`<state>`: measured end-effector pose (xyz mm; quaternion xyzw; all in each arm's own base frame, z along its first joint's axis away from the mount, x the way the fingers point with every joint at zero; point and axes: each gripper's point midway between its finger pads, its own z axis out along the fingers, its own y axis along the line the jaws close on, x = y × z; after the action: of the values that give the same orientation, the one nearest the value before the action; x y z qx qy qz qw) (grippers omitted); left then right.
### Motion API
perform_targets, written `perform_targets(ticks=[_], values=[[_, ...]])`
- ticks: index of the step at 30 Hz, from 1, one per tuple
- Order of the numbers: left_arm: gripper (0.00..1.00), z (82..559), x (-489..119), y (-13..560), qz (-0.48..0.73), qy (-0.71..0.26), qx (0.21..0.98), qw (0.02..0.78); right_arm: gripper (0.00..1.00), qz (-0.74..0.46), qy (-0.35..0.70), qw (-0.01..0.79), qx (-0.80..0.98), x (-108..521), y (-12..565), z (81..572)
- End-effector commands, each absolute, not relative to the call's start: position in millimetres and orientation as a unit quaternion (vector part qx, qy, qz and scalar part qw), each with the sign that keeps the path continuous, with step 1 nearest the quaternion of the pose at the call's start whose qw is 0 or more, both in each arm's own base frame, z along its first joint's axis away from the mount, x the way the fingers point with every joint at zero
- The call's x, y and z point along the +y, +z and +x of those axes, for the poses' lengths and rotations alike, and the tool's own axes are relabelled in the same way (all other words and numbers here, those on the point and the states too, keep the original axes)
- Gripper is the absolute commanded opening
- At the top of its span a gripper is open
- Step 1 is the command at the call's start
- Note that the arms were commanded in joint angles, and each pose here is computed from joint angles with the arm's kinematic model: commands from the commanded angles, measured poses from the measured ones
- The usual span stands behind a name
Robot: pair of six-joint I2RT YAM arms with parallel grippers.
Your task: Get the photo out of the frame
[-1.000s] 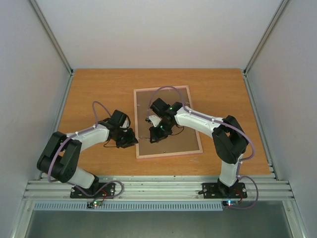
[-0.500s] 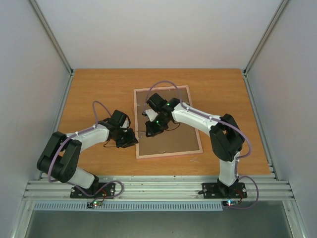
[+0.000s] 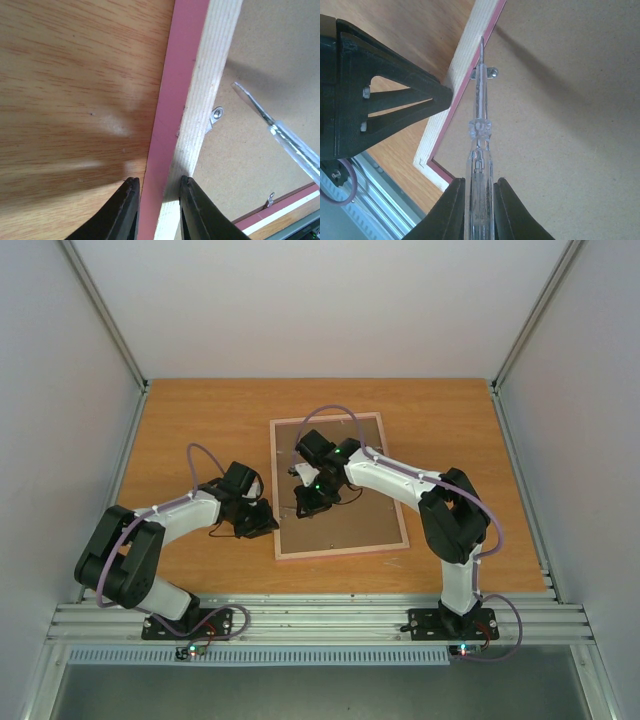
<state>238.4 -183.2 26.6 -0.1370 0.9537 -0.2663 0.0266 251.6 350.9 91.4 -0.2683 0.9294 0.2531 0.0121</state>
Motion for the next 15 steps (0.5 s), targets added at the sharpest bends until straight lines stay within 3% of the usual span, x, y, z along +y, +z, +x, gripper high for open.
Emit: perform_targets(ticks=[1, 15], values=[[0.23, 231.6, -176.0, 17.7, -0.134, -0.241, 0.961, 0.015, 0.01, -0.259, 0.247, 0.011, 0.934, 347.1, 92.6, 251.0], [0.23, 230.7, -176.0, 15.6, -0.133, -0.240, 0.962, 0.012, 0.01, -0.261, 0.247, -0.037, 0.932, 347.9, 77.0, 238.2]])
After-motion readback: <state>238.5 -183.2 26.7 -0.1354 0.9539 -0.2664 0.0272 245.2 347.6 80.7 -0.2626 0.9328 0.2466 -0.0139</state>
